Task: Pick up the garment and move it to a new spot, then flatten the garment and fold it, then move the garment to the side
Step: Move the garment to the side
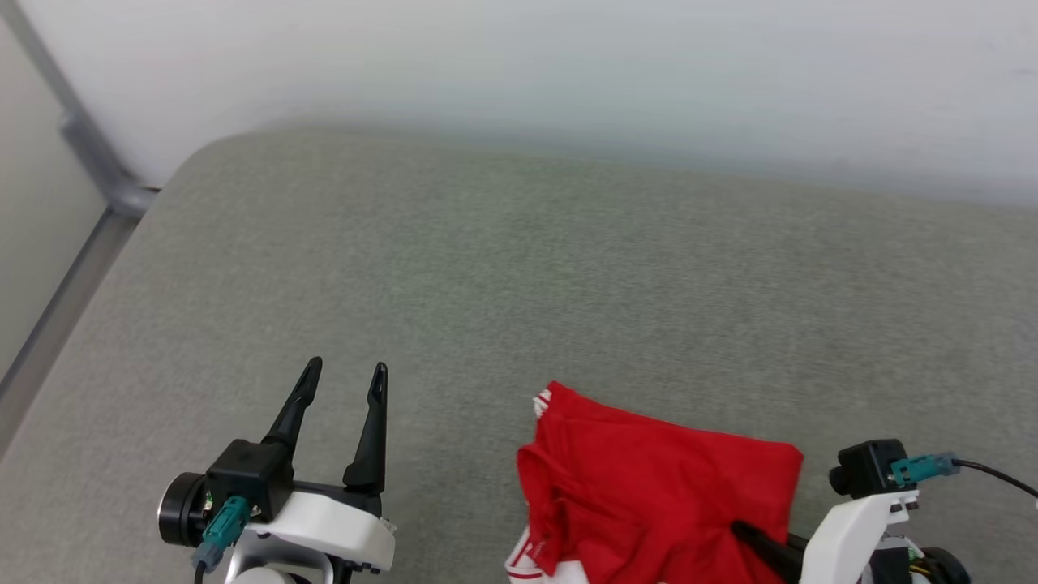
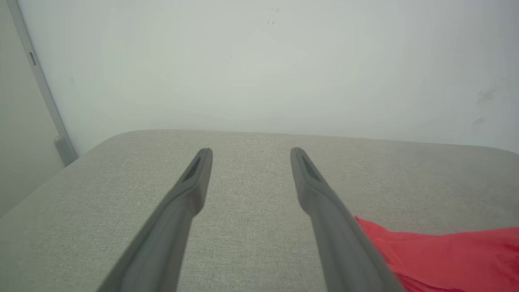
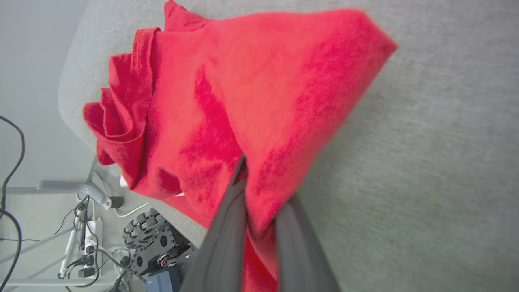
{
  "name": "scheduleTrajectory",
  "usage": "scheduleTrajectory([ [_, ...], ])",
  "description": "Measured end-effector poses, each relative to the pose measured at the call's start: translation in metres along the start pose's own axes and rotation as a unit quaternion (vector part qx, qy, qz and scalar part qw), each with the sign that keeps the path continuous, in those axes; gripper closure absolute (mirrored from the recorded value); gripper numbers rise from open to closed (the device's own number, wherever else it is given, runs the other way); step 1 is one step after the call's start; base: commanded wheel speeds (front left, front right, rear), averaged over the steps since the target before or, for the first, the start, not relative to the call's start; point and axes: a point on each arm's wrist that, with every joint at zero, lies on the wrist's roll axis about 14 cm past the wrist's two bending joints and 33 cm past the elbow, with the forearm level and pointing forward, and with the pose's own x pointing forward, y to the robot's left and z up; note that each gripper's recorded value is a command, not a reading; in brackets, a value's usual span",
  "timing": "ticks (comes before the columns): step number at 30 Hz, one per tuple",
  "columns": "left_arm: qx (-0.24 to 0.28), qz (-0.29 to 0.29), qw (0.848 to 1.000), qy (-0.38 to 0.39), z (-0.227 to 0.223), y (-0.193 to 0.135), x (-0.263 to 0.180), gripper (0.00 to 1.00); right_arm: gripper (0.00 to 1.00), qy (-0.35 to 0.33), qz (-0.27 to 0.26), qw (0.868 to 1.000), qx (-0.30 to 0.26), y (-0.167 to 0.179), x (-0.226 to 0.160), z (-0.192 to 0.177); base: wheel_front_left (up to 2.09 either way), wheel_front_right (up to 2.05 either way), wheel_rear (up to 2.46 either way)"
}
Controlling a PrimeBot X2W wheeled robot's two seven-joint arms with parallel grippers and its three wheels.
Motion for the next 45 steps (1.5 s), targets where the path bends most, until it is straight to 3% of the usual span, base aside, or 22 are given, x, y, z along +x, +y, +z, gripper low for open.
scheduleTrajectory([
  [9, -0.006, -0.076, 0.997, -0.01, 0.002, -0.049, 0.017, 0.0, 1.0, -0.015, -0.106, 0.994, -0.026, -0.053, -0.061, 0.003, 0.0, 0.0, 0.0],
  [13, -0.012, -0.123, 0.992, -0.012, 0.001, -0.079, 0.032, 0.0, 1.0, -0.044, -0.144, 0.987, -0.05, -0.067, -0.089, 0.022, 0.0, 0.0, 0.0],
  [23, -0.018, -0.255, 0.966, -0.023, -0.009, -0.159, 0.08, 0.0, 1.0, -0.069, -0.276, 0.956, -0.064, -0.132, -0.149, 0.054, 0.0, 0.0, 0.0],
  [28, -0.029, -0.297, 0.954, -0.022, -0.023, -0.186, 0.103, 0.0, 1.0, -0.05, -0.359, 0.931, -0.044, -0.187, -0.173, 0.054, 0.0, 0.0, 0.0],
  [35, -0.045, -0.335, 0.941, -0.014, -0.049, -0.206, 0.124, 0.0, 1.0, -0.017, -0.469, 0.882, -0.028, -0.26, -0.207, 0.06, 0.0, 0.0, 0.0],
  [41, -0.056, -0.35, 0.935, -0.009, -0.068, -0.209, 0.135, 0.0, 1.0, -0.026, -0.54, 0.841, -0.028, -0.31, -0.225, 0.084, 0.0, 0.0, 0.0],
  [45, -0.054, -0.35, 0.935, -0.005, -0.079, -0.203, 0.142, 0.0, 1.0, -0.032, -0.565, 0.825, -0.017, -0.334, -0.224, 0.092, 0.0, 0.0, 0.0],
])
